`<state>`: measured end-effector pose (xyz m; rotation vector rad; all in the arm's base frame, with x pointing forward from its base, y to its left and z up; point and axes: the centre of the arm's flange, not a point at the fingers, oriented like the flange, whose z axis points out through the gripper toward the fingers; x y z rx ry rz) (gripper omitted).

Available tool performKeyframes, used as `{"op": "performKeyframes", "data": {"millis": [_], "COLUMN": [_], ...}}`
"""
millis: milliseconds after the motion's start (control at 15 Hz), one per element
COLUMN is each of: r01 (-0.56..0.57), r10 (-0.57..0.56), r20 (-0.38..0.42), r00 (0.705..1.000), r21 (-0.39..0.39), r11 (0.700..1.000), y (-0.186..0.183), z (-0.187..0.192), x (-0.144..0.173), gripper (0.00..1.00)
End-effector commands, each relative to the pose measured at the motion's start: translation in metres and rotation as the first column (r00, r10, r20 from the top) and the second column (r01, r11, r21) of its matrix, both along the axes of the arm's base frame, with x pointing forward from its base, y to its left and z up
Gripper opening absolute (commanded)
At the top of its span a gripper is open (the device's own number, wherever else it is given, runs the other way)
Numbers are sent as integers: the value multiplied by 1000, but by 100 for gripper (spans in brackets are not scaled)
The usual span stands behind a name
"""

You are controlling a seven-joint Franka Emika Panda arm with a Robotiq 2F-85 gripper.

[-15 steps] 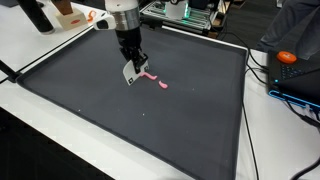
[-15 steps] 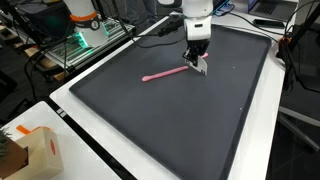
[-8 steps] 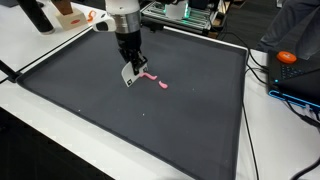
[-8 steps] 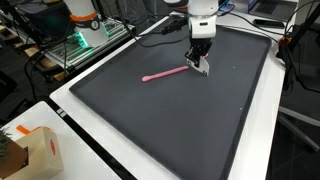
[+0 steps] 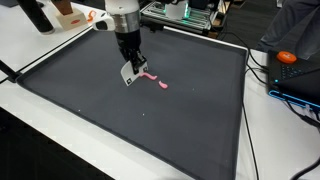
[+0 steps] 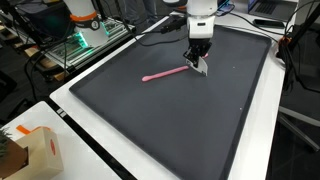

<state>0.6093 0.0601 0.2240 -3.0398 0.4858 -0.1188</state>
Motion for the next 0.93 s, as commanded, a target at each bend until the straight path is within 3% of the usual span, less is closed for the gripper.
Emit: {"op": "performKeyframes", "data": {"millis": [0, 267, 867], "r01": [-3, -23, -52], "r10": [3, 22, 50], "r20": [-39, 20, 158], "r00": [999, 1000, 986], "r21": [7, 38, 11], "r11": [1000, 999, 999], "y": [-12, -3, 22], "z": [-30, -6, 48], "x": [-25, -28, -30], "gripper": [1, 1, 1]}}
